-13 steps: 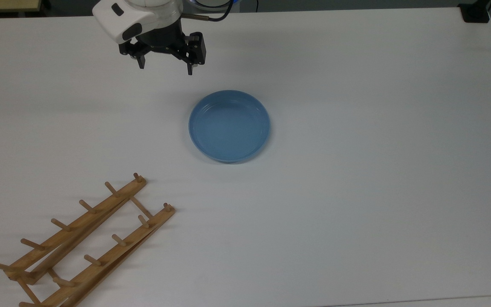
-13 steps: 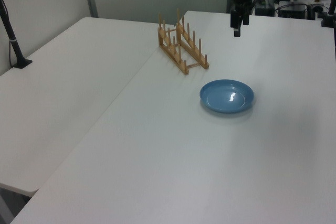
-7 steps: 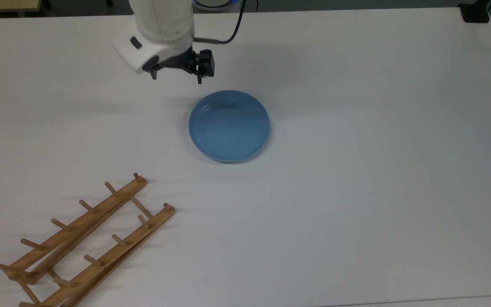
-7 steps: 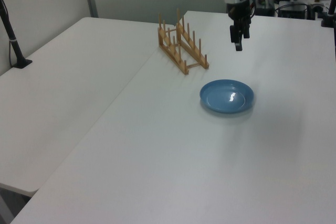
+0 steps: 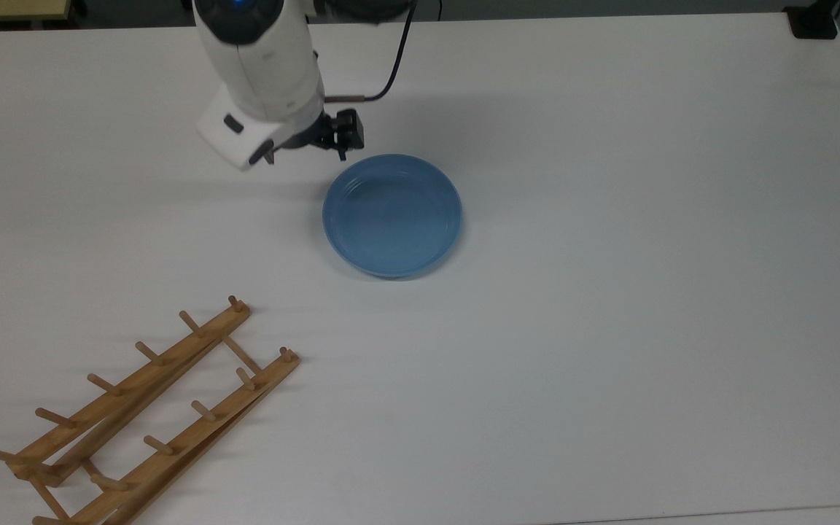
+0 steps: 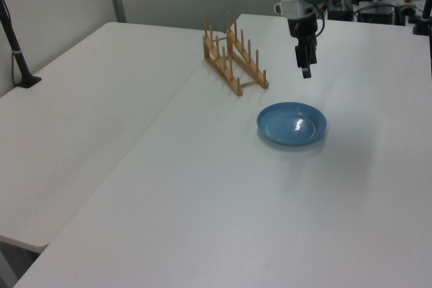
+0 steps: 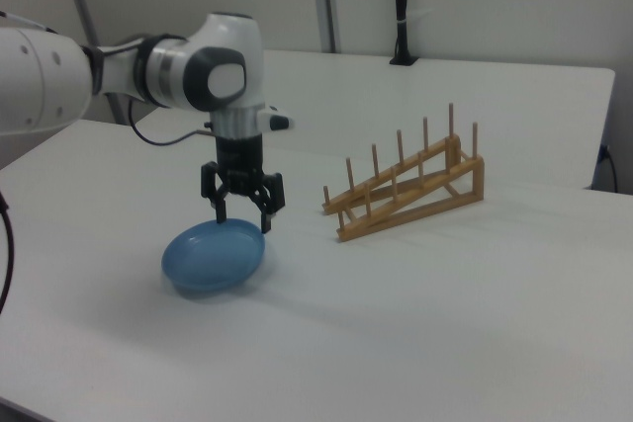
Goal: Place plate in plate rack
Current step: 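Lower the gripper onto the rim of the blue plate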
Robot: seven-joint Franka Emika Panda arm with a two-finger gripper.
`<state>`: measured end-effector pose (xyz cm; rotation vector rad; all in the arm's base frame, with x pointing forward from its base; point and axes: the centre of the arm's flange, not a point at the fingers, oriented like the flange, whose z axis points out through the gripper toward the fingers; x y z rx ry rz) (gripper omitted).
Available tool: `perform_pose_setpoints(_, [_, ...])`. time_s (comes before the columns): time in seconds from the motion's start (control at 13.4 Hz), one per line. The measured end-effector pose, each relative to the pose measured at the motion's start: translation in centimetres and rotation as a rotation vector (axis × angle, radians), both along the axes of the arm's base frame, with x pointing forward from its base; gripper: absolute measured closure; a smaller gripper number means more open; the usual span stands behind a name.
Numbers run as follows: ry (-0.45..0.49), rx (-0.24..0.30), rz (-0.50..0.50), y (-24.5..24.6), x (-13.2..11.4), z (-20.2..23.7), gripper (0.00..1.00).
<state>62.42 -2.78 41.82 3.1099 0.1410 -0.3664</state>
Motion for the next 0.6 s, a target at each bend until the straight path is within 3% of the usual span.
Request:
perform_pose_setpoints(0.3, [-0.004,0.035,0.026,-0.7,1.5,-4.5,0.13])
perform_pose_setpoints(0.45, [0.006,0.048,0.034,-0.7,1.7,-5.7,0.36])
perform_pose_setpoints(0.6, [-0.003,0.047,0.038,-0.5,2.2,-6.7,0.37])
